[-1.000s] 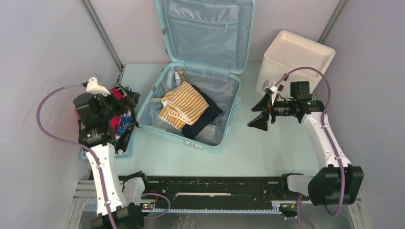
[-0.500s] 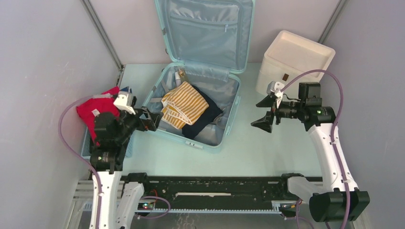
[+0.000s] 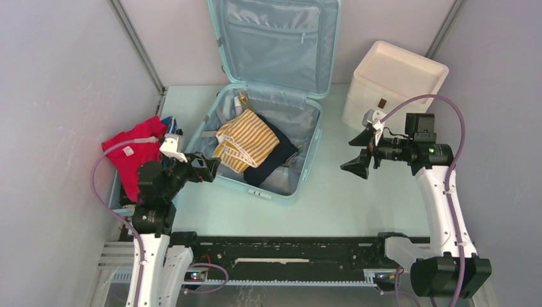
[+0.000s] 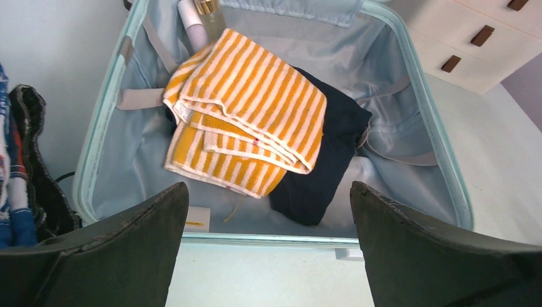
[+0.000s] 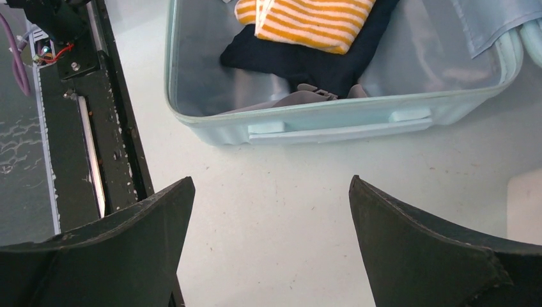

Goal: Open, take out, and arrange the luggage
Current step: Pick up the clothes from the luggage.

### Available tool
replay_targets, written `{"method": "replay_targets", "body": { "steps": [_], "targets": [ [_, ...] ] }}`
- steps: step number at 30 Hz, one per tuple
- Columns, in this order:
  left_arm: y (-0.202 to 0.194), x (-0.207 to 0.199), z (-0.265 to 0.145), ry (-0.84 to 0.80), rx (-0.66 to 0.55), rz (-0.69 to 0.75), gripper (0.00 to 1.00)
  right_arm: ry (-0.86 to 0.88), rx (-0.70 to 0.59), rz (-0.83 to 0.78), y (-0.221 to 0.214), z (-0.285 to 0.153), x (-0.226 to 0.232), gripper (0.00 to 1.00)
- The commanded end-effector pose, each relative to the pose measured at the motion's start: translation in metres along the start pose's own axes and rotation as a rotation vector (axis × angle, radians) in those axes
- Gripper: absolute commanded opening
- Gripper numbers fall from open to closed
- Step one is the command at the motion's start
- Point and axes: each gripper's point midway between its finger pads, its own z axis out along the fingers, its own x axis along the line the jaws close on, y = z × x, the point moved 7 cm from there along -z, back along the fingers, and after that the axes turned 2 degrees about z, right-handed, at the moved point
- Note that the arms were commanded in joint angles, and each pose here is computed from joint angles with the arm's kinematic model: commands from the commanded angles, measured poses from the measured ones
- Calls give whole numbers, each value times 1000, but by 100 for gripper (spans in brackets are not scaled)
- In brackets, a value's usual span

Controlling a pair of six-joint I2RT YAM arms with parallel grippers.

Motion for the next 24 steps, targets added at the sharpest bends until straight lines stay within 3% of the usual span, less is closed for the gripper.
{"method": "replay_targets", "body": {
  "steps": [1,11,24],
  "targets": [
    [10,1,-1,18,-63,51,100,-9,-20,-15,-3,-5,9,100],
    [10,2,-2,29,-70,65,100,47,-83,-12,0,5,1,100],
    [9,-1,2,-13,-52,58,100,146,-11,0,-16,31,-1,100]
  ]
}}
